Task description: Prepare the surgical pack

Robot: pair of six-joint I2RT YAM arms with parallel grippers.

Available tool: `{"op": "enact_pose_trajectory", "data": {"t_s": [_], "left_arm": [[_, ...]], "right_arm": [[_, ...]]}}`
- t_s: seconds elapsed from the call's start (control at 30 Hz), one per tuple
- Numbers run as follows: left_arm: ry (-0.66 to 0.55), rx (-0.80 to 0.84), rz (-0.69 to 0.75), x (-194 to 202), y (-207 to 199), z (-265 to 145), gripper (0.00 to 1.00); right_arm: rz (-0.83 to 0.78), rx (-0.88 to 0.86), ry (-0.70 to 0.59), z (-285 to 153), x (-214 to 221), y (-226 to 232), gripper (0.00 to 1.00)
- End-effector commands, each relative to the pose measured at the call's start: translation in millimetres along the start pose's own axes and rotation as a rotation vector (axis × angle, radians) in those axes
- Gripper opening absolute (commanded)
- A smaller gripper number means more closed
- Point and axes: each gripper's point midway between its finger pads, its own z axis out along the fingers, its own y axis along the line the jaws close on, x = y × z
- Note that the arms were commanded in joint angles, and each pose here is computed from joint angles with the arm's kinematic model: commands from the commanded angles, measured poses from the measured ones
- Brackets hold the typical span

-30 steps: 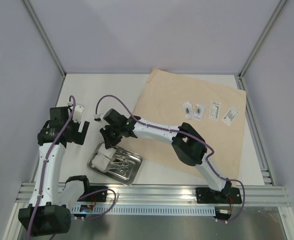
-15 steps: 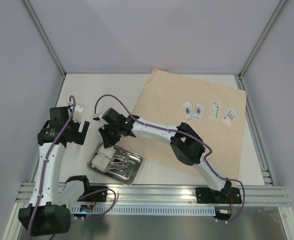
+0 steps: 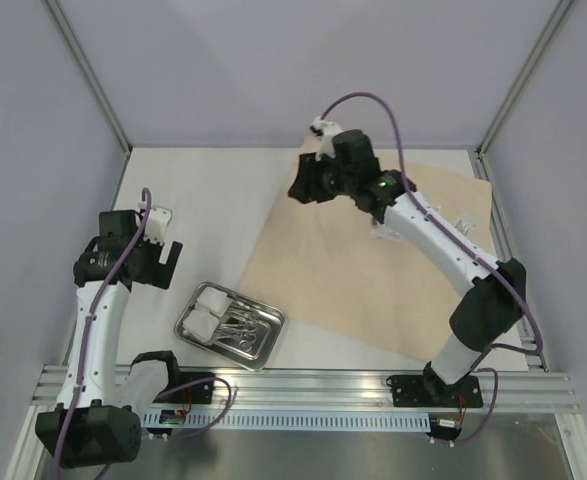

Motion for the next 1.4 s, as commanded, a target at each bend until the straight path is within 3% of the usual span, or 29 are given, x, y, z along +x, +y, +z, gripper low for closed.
{"op": "enact_pose_trajectory", "data": {"t_s": [0.0,0.17,0.3,0.37,0.57,0.73,0.93,1.07,1.27,1.37], "left_arm": [[-0.046,0.029,0.02,-18.2,-0.6,-10.4,1.0],[-0.057,0.086,0.028,-33.4,-4.8,-11.2,1.0],[-0.055,0.241,0.06,-49.9,-27.9,-10.8,0.98],[-0.033,0.357,0.155,-61.0,-58.9,-10.8,0.96],[0.086,0.492,0.434,-59.6,-126.4,2.2,0.94],[0.112,0.609,0.446,-50.3,-151.9,6.4,0.94],[0.128,0.523,0.449,-44.1,-140.5,19.5,0.94],[0.142,0.451,0.451,-41.4,-129.1,24.7,0.94],[0.115,0.411,0.457,-40.3,-121.4,19.3,0.95],[0.099,0.395,0.462,-39.5,-117.8,15.1,0.95]], "right_arm": [[0.18,0.368,0.043,-34.5,23.6,-135.4,0.48],[0.243,0.757,0.086,-82.8,52.7,-266.2,0.49],[0.247,0.819,0.158,-69.5,69.3,-309.5,0.49],[0.228,0.843,0.159,-65.8,63.9,-319.9,0.49],[0.191,0.827,0.228,-35.2,75.2,-343.5,0.48],[0.195,0.754,0.27,-10.7,95.5,-347.7,0.47],[0.199,0.741,0.333,2.8,118.6,-355.9,0.45],[0.19,0.737,0.358,4.3,122.1,-354.3,0.35],[0.208,0.728,0.379,2.3,126.4,-350.0,0.07],[0.198,0.715,0.372,-2.6,119.9,-340.8,0.01]]}}
